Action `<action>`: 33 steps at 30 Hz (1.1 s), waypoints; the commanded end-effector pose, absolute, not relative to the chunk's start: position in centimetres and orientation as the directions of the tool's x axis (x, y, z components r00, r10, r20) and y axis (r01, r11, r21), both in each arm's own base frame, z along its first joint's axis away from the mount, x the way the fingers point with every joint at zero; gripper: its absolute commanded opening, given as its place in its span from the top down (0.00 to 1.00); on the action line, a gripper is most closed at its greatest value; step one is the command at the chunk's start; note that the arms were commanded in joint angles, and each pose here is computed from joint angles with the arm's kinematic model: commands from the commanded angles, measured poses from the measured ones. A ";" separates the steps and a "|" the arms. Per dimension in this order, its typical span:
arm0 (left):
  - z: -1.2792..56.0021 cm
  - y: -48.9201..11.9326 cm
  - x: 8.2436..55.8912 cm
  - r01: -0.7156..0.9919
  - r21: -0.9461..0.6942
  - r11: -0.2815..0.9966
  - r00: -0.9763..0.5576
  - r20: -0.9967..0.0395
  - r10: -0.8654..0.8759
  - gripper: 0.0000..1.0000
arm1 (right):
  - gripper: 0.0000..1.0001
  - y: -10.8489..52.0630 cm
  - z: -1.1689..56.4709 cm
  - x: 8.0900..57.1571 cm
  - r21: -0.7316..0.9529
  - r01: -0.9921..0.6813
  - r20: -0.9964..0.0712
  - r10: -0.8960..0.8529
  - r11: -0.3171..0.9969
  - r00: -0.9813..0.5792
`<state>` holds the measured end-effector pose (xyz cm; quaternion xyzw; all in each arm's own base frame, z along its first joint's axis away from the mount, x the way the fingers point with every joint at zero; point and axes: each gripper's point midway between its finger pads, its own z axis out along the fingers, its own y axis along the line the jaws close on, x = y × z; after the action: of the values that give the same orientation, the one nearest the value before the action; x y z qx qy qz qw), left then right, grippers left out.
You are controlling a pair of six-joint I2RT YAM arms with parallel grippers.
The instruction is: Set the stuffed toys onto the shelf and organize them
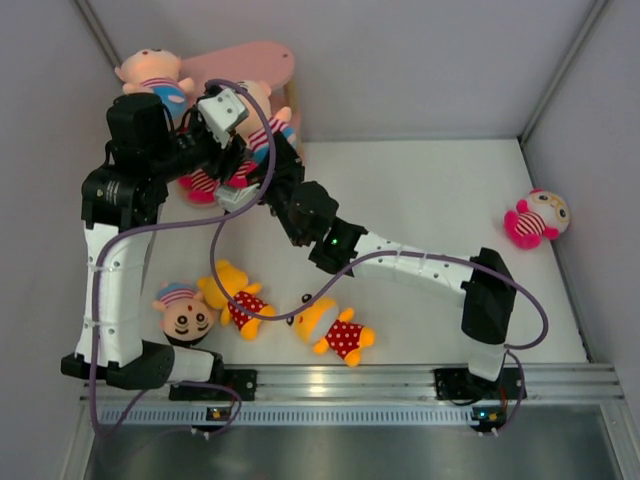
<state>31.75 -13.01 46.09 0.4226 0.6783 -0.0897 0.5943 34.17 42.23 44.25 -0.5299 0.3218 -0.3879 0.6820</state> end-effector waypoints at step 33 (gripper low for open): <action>55.9 -6.9 44.7 0.324 0.635 0.701 0.394 -0.765 0.510 1.00 | 0.11 32.2 46.0 32.0 -0.804 0.194 -0.432 -0.776 0.562 0.460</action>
<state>46.32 -5.72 49.28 0.3622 0.6443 0.0518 0.6716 33.74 36.55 41.38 -0.4467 0.3890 -0.3495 0.7260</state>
